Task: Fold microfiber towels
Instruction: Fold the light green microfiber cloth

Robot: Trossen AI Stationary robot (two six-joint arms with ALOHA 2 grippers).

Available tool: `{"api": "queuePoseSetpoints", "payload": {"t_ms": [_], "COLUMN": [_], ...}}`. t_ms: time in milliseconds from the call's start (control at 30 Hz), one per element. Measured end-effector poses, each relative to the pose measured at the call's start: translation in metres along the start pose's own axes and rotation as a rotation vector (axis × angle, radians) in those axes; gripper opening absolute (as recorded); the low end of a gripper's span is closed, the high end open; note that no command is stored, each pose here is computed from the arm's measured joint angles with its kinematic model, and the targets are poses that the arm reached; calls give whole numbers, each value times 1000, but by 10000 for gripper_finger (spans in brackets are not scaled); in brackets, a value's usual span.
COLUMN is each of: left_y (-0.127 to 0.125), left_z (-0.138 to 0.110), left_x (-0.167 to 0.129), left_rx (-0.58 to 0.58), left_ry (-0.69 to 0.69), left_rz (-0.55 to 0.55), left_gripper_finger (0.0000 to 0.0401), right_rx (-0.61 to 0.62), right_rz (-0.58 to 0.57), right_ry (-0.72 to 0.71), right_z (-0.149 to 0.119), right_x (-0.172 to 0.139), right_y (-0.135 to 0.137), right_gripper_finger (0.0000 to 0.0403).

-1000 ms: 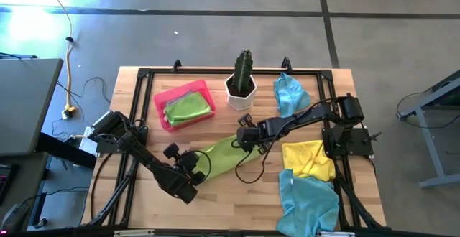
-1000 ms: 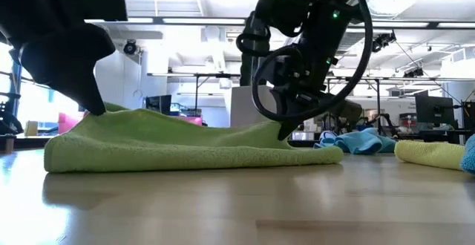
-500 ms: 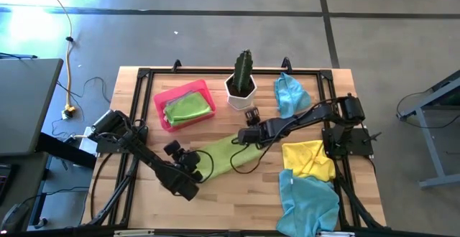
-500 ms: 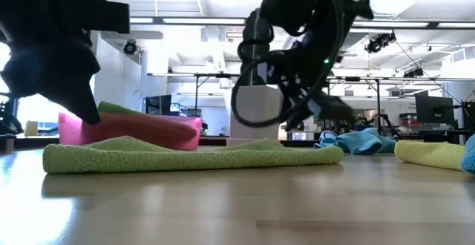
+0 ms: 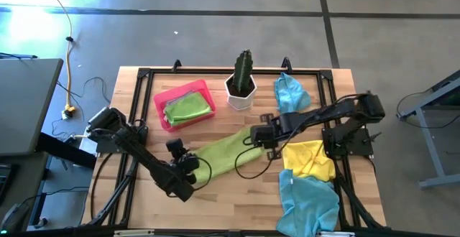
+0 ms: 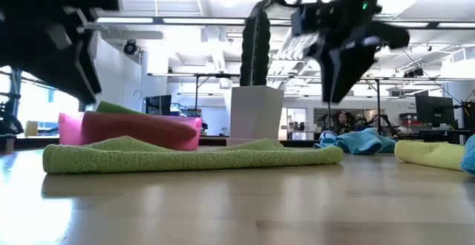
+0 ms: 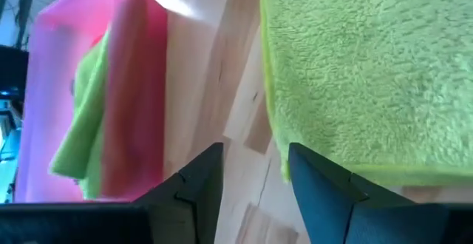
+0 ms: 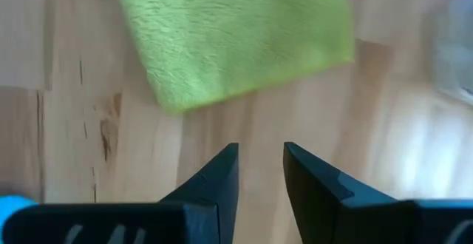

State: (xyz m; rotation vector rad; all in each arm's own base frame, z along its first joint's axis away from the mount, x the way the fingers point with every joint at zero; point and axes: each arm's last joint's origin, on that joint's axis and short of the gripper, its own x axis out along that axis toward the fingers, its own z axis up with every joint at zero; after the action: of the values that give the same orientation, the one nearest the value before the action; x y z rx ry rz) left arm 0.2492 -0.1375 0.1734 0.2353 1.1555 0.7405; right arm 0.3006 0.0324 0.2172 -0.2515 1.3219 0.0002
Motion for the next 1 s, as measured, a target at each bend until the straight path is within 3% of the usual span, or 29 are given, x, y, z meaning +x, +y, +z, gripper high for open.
{"api": "queuePoseSetpoints", "payload": {"t_ms": [200, 367, 500, 667, 867, 1000], "left_y": [35, 63, 52, 28, 13, 1], "left_z": [-10, -29, -42, -49, -49, -49], "left_x": [-18, -24, -13, 11, 36, 49], "left_rx": [-41, -236, -421, -446, -444, -394], "left_ry": [-31, -126, -279, -426, -445, -420], "left_rz": [-70, -188, -380, -503, -463, -439], "left_gripper_finger": [142, 142, 142, 142, 142, 142], "right_rx": [175, 417, 604, 635, 670, 831], "right_rz": [-26, 13, 105, 161, 141, 154], "right_ry": [-122, -315, -491, -643, -617, -555], "right_z": [-26, -52, -63, -68, -63, -60], "right_x": [-43, -38, -8, 18, 33, 49], "right_y": [-6, 1, 14, 26, 29, 28], "right_gripper_finger": [101, 101, 101, 110, 165, 196]}}
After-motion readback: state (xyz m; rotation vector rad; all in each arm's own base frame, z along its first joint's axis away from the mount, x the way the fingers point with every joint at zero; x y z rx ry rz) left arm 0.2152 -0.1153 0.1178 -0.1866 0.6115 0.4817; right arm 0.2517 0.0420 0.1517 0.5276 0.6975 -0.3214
